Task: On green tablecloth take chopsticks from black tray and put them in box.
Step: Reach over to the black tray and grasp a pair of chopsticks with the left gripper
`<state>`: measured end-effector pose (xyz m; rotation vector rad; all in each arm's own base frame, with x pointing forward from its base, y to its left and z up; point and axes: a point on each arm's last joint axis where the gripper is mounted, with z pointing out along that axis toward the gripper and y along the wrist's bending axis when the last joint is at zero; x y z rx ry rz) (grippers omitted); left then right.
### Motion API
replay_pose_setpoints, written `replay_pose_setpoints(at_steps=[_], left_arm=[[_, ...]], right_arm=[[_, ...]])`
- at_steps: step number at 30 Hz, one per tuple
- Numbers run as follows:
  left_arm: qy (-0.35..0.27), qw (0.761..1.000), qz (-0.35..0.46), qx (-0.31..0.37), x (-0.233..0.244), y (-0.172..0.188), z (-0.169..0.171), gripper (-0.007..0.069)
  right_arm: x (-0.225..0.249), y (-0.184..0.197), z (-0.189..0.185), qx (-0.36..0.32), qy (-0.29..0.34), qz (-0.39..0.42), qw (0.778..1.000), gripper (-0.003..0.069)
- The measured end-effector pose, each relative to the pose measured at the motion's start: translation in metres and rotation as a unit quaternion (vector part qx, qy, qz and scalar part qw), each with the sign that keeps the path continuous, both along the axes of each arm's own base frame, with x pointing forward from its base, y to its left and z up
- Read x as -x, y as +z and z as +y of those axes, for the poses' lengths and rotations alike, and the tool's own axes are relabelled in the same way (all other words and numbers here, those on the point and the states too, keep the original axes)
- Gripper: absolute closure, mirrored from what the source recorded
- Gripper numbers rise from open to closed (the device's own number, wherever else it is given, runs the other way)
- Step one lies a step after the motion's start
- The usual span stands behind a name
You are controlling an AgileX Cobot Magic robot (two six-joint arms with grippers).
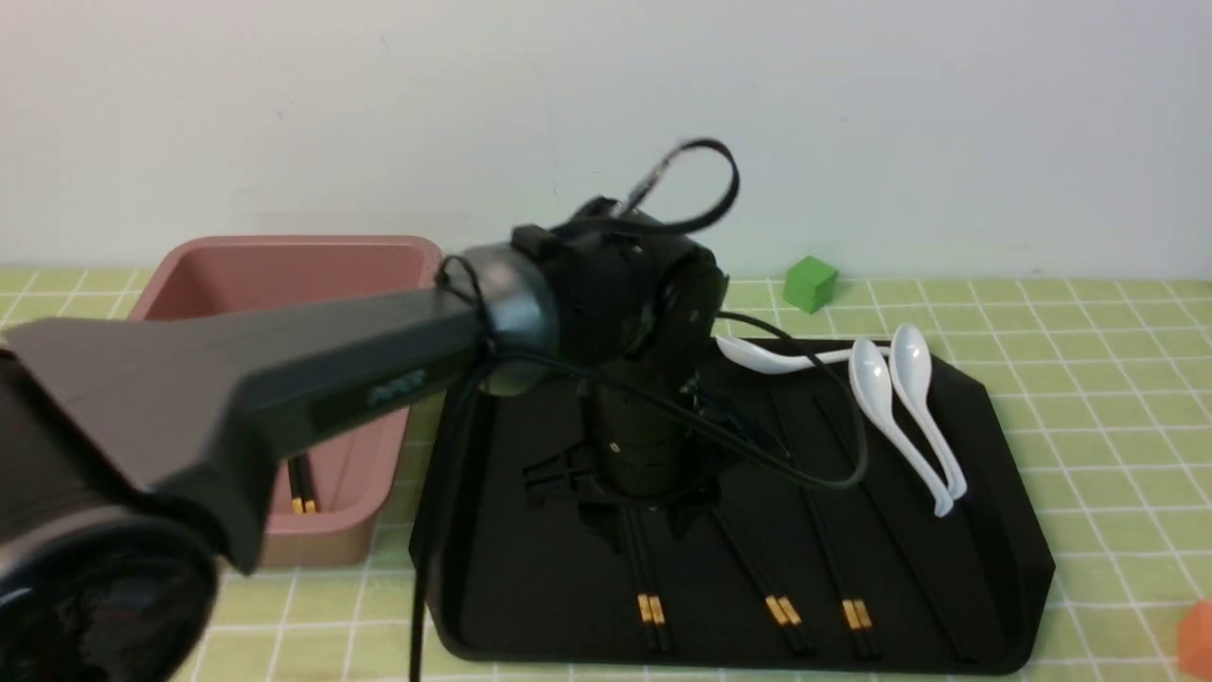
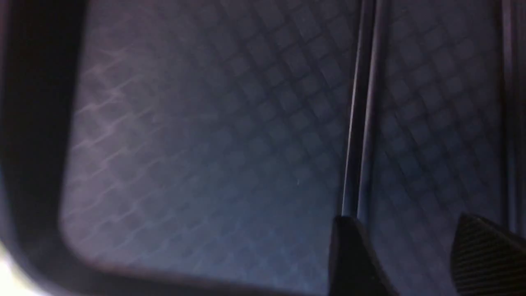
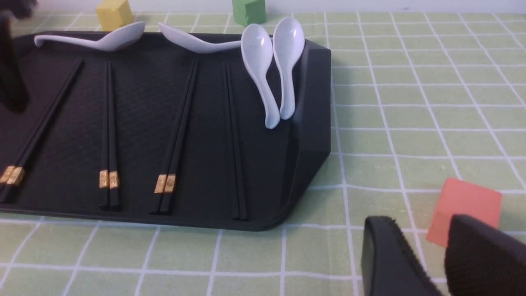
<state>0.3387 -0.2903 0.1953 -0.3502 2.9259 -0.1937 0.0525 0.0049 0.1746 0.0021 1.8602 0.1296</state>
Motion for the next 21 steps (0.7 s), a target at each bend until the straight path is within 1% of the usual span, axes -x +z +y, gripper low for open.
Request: replay_pose_setpoints(at_steps=[2, 3, 6, 8, 10, 12, 13, 14, 15, 16, 19, 21], left_arm=[[-0.001, 1.0, 0.005, -0.006, -0.002, -0.011, -0.002, 0.0281], [-0.002, 1.0, 0.012, -0.015, -0.004, -0.023, -0.003, 0.0283], [-0.004, 0.999, 0.019, -0.029, -0.007, -0.038, -0.004, 0.0294], [-0.004, 0.999, 0.017, -0.029, -0.008, -0.041, -0.005, 0.0309], [-0.003, 0.999, 0.017, -0.028, -0.009, -0.042, -0.006, 0.034], [-0.004, 0.999, 0.017, -0.026, -0.009, -0.042, -0.006, 0.0387], [-0.003, 1.0, 0.018, -0.024, -0.009, -0.042, -0.007, 0.0424], [-0.002, 1.0, 0.019, -0.022, -0.009, -0.042, -0.007, 0.0475], [-0.002, 1.0, 0.019, -0.019, -0.009, -0.04, -0.007, 0.0505], [-0.001, 1.0, 0.018, -0.016, -0.008, -0.037, -0.007, 0.052], [-0.003, 1.0, 0.016, -0.01, -0.005, -0.026, -0.005, 0.0512], [-0.023, 1.0, 0.001, -0.004, -0.001, 0.001, 0.0, 0.0512]], right_arm=[[0.0, 0.0, 0.0, 0.0, 0.0, 0.0, 1.0, 0.0419], [0.0, 0.0, 0.0, 0.0, 0.0, 0.0, 1.0, 0.0419], [0.0, 0.0, 0.0, 0.0, 0.0, 0.0, 1.0, 0.0419], [0.0, 0.0, 0.0, 0.0, 0.0, 0.0, 1.0, 0.0419], [0.0, 0.0, 0.0, 0.0, 0.0, 0.0, 1.0, 0.0419], [0.0, 0.0, 0.0, 0.0, 0.0, 0.0, 1.0, 0.0419], [0.0, 0.0, 0.0, 0.0, 0.0, 0.0, 1.0, 0.0419], [0.0, 0.0, 0.0, 0.0, 0.0, 0.0, 1.0, 0.0419], [0.0, 0.0, 0.0, 0.0, 0.0, 0.0, 1.0, 0.0419], [0.0, 0.0, 0.0, 0.0, 0.0, 0.0, 1.0, 0.0419], [0.0, 0.0, 0.0, 0.0, 0.0, 0.0, 1.0, 0.0419], [0.0, 0.0, 0.0, 0.0, 0.0, 0.0, 1.0, 0.0419]])
